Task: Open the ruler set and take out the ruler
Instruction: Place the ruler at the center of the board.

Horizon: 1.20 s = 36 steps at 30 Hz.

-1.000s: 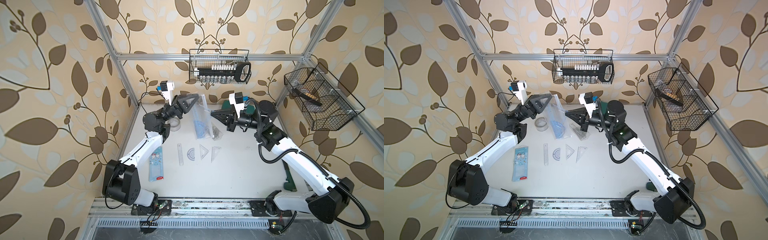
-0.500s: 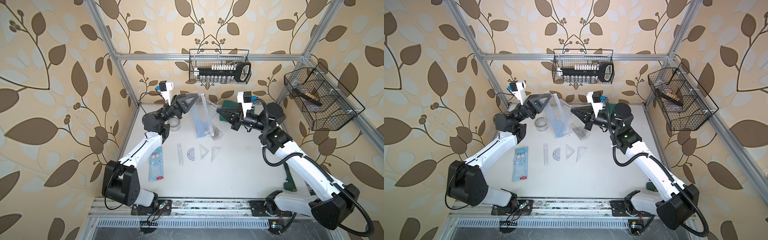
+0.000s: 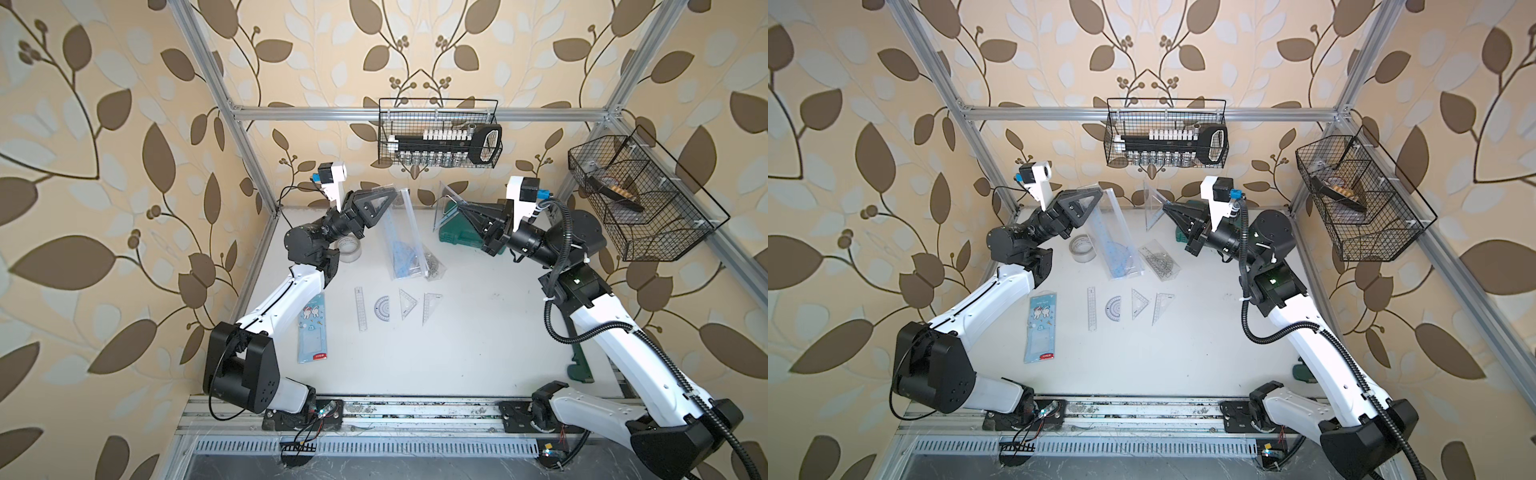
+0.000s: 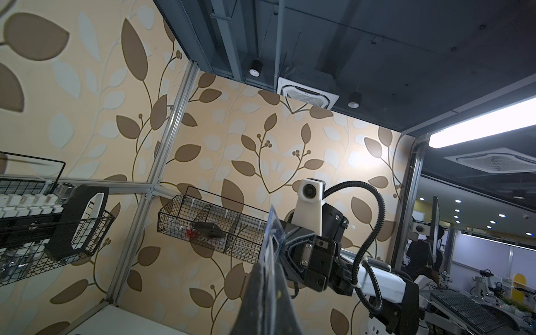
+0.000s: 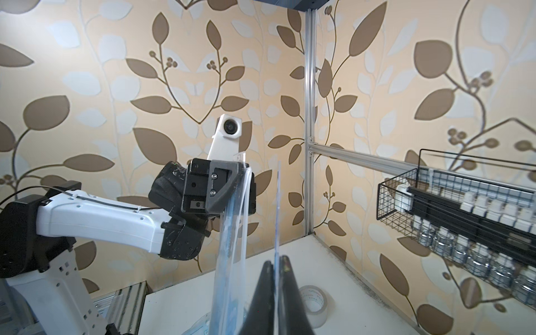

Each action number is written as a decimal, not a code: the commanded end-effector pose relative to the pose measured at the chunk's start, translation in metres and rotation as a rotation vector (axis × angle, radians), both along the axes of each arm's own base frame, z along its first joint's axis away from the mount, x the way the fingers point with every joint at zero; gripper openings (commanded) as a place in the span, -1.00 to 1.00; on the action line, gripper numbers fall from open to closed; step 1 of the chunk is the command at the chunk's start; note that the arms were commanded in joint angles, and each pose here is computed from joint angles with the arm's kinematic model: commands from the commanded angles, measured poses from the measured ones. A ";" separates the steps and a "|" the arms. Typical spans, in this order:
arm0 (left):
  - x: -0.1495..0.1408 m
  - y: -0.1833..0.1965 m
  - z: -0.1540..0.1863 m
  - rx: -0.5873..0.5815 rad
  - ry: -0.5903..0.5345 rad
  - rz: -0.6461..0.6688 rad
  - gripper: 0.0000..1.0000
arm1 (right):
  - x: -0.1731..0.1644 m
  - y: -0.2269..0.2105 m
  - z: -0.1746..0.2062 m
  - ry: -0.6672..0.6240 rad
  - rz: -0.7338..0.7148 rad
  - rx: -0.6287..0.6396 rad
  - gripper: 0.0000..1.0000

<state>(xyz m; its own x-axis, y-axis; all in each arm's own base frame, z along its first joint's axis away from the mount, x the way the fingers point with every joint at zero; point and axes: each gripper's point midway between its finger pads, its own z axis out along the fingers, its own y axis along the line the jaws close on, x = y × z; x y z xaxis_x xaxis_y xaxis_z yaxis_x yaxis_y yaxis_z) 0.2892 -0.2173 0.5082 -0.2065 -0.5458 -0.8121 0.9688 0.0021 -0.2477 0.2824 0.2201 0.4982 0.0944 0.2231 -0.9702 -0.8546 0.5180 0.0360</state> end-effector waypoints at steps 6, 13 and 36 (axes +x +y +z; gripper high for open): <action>-0.018 0.008 0.017 -0.023 -0.083 0.025 -1.00 | 0.008 -0.031 -0.029 0.112 -0.125 -0.073 -1.00; -0.023 0.010 0.017 -0.010 -0.085 0.034 -1.00 | 0.024 -0.044 -0.102 0.347 -0.163 -0.109 -1.00; -0.034 0.011 0.017 0.021 -0.075 0.032 -1.00 | 0.076 -0.126 -0.324 1.134 -0.283 0.095 -1.00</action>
<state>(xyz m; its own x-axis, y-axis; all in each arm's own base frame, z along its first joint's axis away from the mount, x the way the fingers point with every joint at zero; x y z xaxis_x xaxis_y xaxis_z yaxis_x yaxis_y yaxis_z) 0.2715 -0.2125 0.5161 -0.1848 -0.5323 -0.8261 0.9710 0.0310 -0.2371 0.3592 0.0955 0.1836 -0.7304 0.3795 -0.5679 -0.1995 0.6767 0.7087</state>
